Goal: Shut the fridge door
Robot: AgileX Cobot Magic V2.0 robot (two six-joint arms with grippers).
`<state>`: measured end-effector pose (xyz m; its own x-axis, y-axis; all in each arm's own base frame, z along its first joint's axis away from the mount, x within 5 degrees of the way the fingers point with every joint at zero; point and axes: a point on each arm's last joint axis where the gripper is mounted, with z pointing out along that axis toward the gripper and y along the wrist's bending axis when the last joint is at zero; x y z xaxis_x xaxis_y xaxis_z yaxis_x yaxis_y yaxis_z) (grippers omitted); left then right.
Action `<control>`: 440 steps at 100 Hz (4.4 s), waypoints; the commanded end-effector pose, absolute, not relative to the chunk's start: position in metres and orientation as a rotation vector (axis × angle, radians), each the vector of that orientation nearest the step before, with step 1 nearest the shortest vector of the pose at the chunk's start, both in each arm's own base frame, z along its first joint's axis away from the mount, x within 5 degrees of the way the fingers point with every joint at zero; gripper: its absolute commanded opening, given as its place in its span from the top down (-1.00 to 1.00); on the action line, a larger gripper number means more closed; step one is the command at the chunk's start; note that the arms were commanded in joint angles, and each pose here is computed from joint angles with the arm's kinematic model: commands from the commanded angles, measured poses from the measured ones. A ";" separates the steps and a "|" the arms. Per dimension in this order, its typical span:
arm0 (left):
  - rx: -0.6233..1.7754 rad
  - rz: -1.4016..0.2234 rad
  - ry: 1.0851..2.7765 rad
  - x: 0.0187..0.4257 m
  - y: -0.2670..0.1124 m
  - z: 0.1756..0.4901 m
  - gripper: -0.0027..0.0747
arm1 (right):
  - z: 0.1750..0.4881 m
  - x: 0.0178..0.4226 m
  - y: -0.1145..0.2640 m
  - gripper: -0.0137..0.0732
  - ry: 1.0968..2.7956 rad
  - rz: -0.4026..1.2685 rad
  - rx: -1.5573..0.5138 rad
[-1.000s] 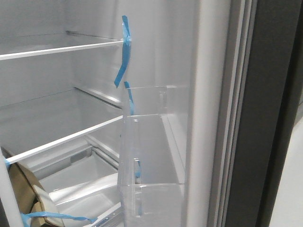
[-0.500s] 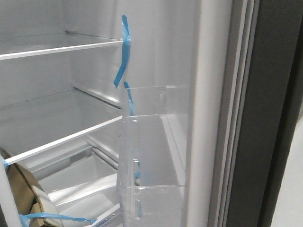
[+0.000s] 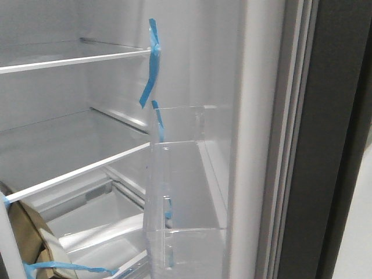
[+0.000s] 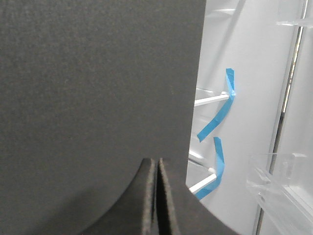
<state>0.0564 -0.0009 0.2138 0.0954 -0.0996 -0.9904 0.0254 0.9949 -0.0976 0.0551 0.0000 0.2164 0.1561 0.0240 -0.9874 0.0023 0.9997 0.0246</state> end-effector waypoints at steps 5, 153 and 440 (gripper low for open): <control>-0.058 -0.104 1.443 0.059 -0.001 0.210 0.99 | 0.219 0.054 0.001 0.86 1.344 0.011 0.009; -0.058 -0.104 1.443 0.059 -0.001 0.210 0.99 | 0.243 0.061 0.001 0.86 1.344 0.014 0.006; -0.058 -0.104 1.443 0.059 -0.001 0.210 0.99 | 0.466 0.176 0.091 0.86 1.313 0.489 -0.256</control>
<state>0.0564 -0.0009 0.2138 0.0954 -0.0996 -0.9904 0.0254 0.9949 -0.0976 0.1745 0.0848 0.4444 0.0925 0.1418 -0.9856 -0.4465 0.8906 0.0862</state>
